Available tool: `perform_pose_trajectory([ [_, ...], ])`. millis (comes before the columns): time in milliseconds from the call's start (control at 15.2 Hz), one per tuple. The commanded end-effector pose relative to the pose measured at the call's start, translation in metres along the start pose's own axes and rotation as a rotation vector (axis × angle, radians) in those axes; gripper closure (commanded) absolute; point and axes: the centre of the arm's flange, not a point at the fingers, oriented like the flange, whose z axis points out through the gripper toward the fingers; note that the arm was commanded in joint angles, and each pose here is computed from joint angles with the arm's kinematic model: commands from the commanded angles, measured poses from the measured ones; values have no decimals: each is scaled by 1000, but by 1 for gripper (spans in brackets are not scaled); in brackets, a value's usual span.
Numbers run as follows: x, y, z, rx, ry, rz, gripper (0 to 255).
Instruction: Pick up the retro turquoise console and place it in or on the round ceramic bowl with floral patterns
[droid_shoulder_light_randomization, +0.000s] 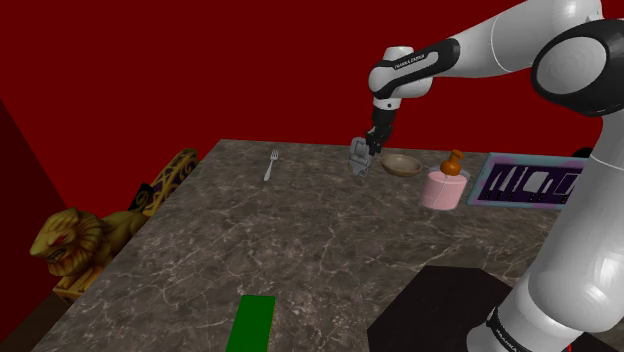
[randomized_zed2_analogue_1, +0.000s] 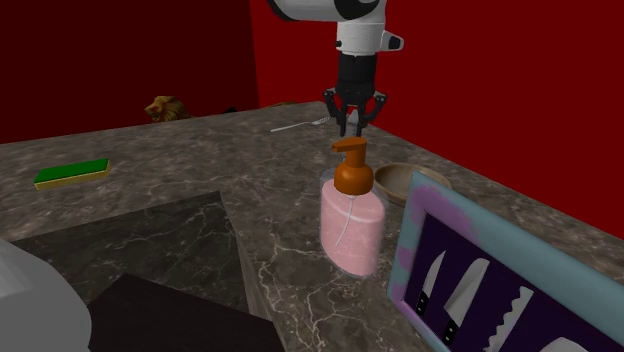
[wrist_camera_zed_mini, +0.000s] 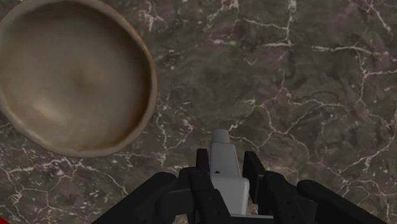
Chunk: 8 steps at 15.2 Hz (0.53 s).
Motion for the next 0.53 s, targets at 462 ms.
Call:
perform_pose_trajectory([
  [462,1,1,-31,-1,-2,3,255],
])
